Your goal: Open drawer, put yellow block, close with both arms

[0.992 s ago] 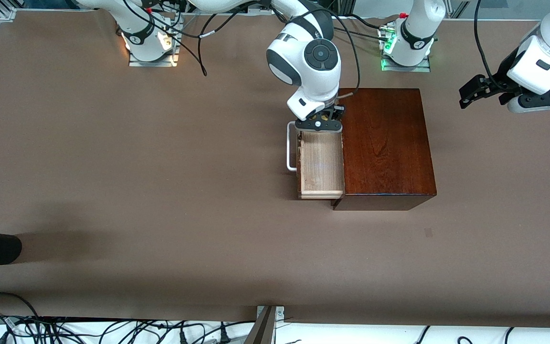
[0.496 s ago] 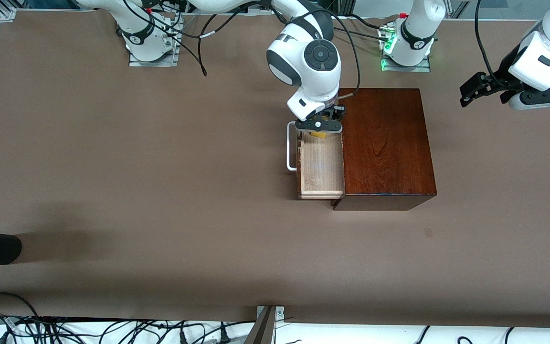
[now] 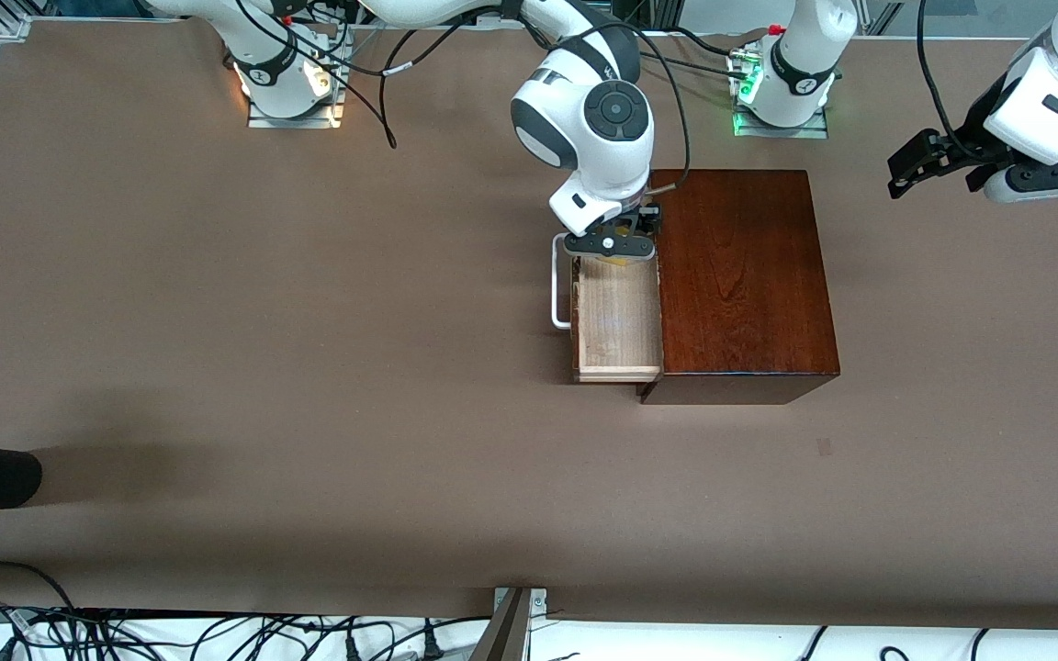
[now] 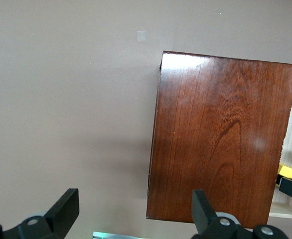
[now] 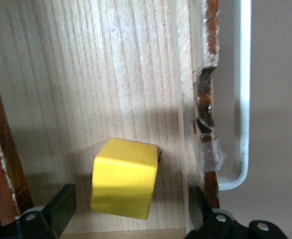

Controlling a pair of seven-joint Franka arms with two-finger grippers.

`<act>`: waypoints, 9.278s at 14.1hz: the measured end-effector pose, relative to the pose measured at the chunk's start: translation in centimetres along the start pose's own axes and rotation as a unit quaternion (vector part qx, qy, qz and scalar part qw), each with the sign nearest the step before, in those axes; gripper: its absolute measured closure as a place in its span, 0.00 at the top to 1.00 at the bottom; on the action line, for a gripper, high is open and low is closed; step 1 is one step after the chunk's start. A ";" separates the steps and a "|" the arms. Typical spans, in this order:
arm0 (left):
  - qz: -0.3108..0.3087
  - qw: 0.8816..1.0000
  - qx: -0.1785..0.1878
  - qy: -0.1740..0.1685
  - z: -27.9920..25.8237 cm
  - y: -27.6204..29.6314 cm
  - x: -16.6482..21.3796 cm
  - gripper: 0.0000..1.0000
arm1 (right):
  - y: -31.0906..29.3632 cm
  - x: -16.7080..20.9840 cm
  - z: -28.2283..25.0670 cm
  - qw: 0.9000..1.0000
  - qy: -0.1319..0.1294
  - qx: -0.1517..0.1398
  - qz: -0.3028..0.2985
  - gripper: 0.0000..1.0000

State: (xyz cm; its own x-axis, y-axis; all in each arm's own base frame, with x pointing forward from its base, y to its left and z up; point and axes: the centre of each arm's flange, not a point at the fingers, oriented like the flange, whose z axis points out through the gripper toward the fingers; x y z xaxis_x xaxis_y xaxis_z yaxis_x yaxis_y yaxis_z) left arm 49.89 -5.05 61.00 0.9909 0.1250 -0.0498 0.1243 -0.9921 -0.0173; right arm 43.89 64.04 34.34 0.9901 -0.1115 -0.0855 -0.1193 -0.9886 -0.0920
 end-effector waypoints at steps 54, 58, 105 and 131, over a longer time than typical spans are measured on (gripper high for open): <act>-0.332 0.943 0.002 -0.029 24.6 49.7 -9.2 0.81 | 55.0 16.0 -28.9 0.996 -0.034 -0.045 -0.070 1.00; -0.337 0.941 0.006 -0.031 26.6 50.0 -8.5 0.36 | 54.5 16.3 -28.3 0.996 -0.034 -0.047 -0.074 1.00; -0.316 0.947 0.058 0.018 12.7 33.0 0.3 0.01 | 56.7 16.9 -27.1 0.996 -0.063 -0.047 -0.049 1.00; 0.001 1.000 0.005 0.012 0.0 1.8 0.8 1.00 | 56.5 16.9 -27.1 0.996 -0.063 -0.047 -0.051 1.00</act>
State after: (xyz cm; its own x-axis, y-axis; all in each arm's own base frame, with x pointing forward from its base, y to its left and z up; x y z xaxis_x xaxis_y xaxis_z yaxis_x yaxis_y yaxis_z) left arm 50.94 -6.78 60.93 0.9921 0.1223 -0.0262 0.1217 -0.9922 -0.0264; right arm 55.89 3.61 54.58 0.9788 -0.0020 -0.2048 -0.0050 -0.9999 -0.0142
